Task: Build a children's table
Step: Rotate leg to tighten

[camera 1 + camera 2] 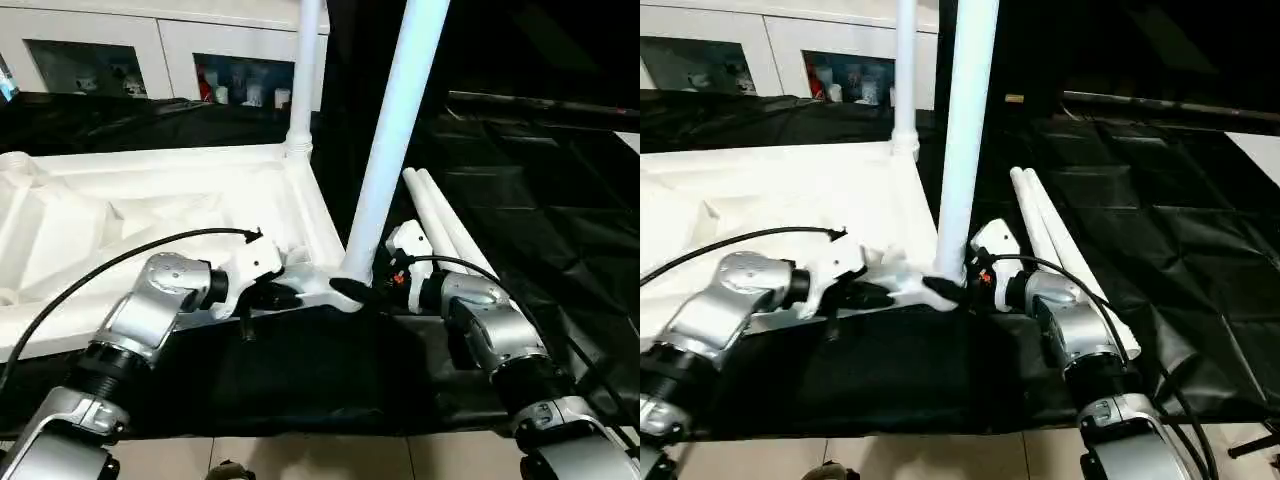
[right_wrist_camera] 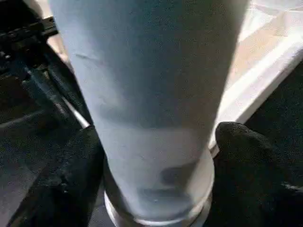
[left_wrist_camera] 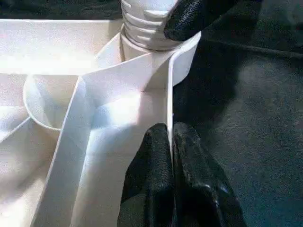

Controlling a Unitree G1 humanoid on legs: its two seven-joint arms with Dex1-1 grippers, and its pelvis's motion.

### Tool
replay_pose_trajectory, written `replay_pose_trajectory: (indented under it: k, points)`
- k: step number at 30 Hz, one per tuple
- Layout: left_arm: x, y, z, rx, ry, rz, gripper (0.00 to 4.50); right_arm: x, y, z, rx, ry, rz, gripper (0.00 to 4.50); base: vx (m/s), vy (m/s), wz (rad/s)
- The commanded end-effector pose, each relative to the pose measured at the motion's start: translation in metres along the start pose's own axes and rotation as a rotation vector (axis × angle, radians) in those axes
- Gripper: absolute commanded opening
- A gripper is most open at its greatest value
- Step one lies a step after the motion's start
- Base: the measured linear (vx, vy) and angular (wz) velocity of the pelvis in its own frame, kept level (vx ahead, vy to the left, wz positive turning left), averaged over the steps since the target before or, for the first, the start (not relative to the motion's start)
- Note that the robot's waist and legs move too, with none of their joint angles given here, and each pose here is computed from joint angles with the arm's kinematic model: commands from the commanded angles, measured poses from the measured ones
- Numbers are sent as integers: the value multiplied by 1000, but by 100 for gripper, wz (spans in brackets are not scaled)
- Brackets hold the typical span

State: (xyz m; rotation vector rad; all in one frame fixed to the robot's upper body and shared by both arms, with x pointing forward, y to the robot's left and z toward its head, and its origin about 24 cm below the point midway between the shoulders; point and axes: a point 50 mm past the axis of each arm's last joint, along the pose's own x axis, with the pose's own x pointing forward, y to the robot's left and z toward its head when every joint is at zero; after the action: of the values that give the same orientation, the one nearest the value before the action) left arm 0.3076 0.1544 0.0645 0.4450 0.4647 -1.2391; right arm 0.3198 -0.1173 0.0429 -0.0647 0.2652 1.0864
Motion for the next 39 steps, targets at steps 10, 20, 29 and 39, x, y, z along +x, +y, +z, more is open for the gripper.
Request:
replay_pose_trajectory:
  k: [10, 20, 29, 39]
  points:
    - [4, 0, 2, -36, -44, 20, 0, 2, 0, -7, 69, -9, -76, 283, 0, 0, 0]
    - [45, 14, 17, -128, -47, 304, 0, 34, -8, -11, 298, -95, -521, 278, 0, 0, 0]
    - [78, 10, 37, -143, -66, 388, 0, 57, 0, -4, 223, -69, -592, 277, 0, 0, 0]
    - [54, 9, 23, -95, -82, 269, 0, 39, -6, 8, 58, -109, -371, 382, 0, 0, 0]
